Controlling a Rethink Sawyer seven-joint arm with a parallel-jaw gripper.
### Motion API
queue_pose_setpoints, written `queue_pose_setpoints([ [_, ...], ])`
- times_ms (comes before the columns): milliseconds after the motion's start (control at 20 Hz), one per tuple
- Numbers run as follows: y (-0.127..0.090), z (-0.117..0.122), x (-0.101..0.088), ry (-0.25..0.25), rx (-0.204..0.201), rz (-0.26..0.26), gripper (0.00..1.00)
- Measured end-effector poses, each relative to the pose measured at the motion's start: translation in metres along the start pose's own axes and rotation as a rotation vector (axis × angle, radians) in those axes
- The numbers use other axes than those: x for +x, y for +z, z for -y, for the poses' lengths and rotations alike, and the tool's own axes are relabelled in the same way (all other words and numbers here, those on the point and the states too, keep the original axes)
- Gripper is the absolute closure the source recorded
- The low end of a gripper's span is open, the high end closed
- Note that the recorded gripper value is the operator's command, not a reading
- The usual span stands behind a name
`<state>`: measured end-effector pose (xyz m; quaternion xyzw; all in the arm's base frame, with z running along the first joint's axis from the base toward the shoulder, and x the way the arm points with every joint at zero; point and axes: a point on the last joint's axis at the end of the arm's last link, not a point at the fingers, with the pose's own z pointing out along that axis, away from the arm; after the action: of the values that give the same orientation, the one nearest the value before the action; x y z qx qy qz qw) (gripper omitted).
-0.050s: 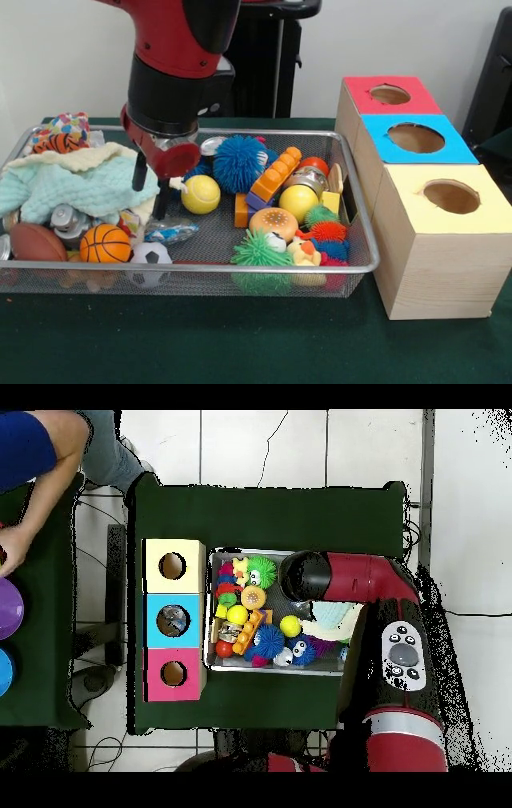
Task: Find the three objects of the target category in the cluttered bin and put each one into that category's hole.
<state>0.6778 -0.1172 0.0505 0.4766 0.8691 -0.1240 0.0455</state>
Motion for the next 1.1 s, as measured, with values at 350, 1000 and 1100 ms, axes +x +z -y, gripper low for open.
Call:
queue_pose_setpoints([
  [350,0.013,-0.005,-0.003,0.031,-0.012,-0.031,0.0],
  [1000,0.037,-0.022,0.028,0.028,-0.006,-0.091,0.0],
  [1100,0.039,-0.025,0.032,0.028,-0.006,-0.099,0.0],
])
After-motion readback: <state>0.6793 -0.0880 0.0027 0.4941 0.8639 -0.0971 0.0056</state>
